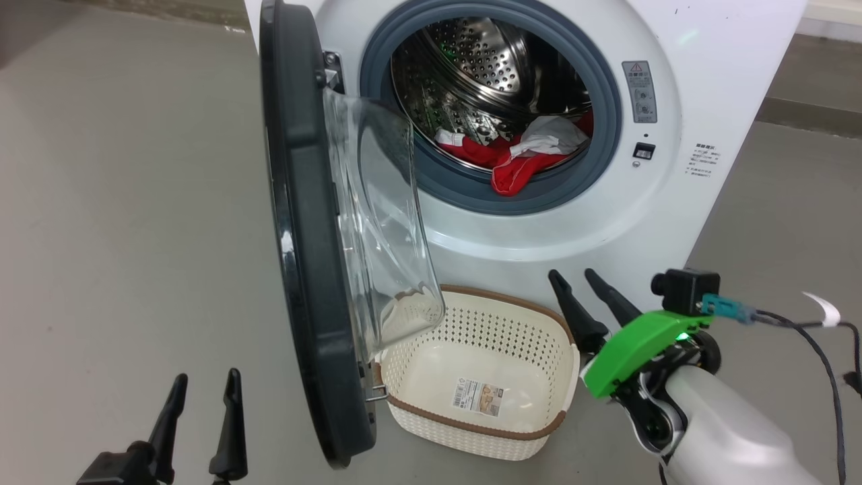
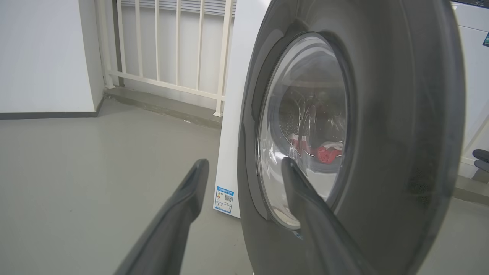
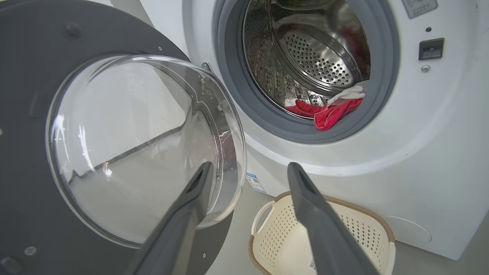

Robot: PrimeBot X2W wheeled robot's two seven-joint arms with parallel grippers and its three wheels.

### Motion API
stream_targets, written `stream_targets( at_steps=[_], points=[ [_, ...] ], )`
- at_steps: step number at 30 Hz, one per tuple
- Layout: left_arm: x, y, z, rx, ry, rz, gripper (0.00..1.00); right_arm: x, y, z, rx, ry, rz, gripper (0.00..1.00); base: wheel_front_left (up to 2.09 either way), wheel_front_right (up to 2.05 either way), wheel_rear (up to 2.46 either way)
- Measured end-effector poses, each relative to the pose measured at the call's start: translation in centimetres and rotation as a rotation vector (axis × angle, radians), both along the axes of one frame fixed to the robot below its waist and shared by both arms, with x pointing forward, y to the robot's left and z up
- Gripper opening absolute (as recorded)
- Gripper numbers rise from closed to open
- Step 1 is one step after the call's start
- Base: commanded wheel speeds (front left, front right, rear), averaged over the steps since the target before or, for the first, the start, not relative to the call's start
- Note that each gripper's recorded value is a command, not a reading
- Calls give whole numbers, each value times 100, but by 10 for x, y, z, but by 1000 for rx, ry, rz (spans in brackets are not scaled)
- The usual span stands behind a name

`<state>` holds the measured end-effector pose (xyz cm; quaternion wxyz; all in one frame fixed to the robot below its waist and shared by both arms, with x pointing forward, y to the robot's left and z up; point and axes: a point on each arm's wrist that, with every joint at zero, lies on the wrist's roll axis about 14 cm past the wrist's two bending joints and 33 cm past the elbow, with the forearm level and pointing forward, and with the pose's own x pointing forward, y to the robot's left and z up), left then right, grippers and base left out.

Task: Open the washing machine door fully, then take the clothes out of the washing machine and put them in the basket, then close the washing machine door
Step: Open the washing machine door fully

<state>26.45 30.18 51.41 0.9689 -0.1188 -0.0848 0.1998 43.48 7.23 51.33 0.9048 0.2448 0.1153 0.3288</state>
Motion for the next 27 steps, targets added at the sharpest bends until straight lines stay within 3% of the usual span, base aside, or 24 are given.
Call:
stream_targets(
  at_steps=[13, 27],
  points=[
    [-4, 2, -2, -2, 5, 10, 100, -14, -42, -1, -140, -224, -117, 100, 0, 0, 0],
    [-4, 1, -1, -3, 0, 7, 100, -25, -51, 0, -117, -230, -138, 100, 0, 0, 0]
  ],
)
